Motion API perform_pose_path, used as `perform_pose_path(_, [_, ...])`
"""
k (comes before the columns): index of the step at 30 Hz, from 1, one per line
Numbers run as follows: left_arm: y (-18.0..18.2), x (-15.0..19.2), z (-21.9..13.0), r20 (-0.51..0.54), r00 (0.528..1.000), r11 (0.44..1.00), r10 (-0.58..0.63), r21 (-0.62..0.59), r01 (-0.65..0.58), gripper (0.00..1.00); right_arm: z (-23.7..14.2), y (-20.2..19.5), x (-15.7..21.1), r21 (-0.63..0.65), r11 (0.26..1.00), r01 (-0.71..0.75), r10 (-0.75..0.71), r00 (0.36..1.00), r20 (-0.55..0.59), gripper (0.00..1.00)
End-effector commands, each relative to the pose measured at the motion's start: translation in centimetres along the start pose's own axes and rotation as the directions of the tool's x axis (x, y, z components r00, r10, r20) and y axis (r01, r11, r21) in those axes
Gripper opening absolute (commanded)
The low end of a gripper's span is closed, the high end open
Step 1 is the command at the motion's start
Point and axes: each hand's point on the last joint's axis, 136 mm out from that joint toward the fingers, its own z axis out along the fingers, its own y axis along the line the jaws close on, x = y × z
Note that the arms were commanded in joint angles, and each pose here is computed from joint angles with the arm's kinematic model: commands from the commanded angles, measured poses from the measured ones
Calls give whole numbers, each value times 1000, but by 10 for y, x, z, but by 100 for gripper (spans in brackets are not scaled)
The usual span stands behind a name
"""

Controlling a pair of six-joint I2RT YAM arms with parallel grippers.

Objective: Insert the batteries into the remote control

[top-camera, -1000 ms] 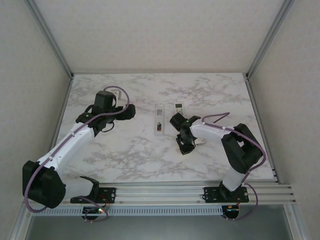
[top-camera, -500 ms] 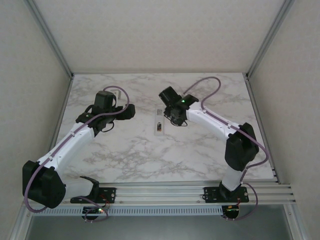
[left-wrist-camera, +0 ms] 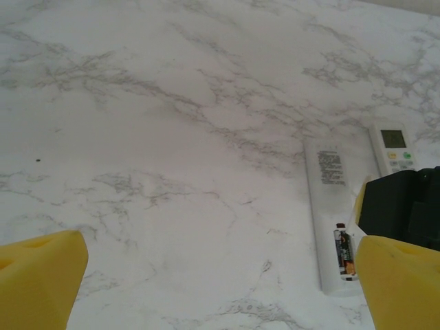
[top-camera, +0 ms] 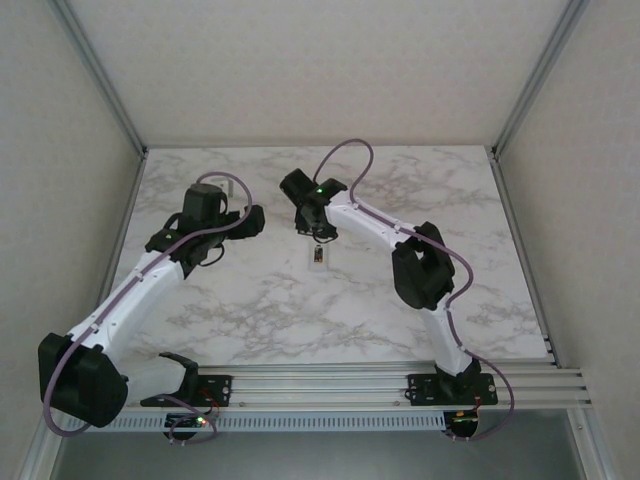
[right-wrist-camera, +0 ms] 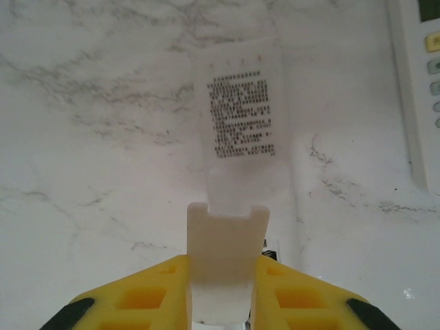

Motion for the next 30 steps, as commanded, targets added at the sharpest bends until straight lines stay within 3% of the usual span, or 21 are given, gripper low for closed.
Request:
perform_pose_path(1, [12, 3, -2, 14, 999, 998, -38, -40, 39, 100, 2, -4, 14, 60, 994, 91, -88, 995, -49, 23])
perform_pose_path(13, [18, 7, 1, 4, 998, 996, -60, -72, 60, 100, 18, -9, 26, 106, 987, 122, -110, 988, -106, 21])
perform_pose_path(18, [47, -13, -5, 46, 974, 964, -223, -137, 227, 100, -21, -8, 14, 27, 997, 78, -77, 996, -36, 28])
perform_pose_path(23, [97, -39, -5, 126, 912, 886, -391, -216, 410, 100, -75, -22, -11, -49, 998, 40, -34, 993, 113, 44])
perform_pose_path(25, [120, -46, 3, 159, 866, 829, -474, -250, 500, 99, -95, -29, -21, -90, 995, 34, -17, 985, 174, 52])
perform_pose_path(28, [156, -42, 35, 118, 787, 735, -605, -299, 609, 96, -119, -48, -33, -115, 993, 3, 24, 972, 232, 70])
perform_pose_path(30, [166, -37, 61, 44, 810, 751, -585, -348, 562, 91, -134, -54, -35, -132, 991, -2, 35, 969, 243, 78])
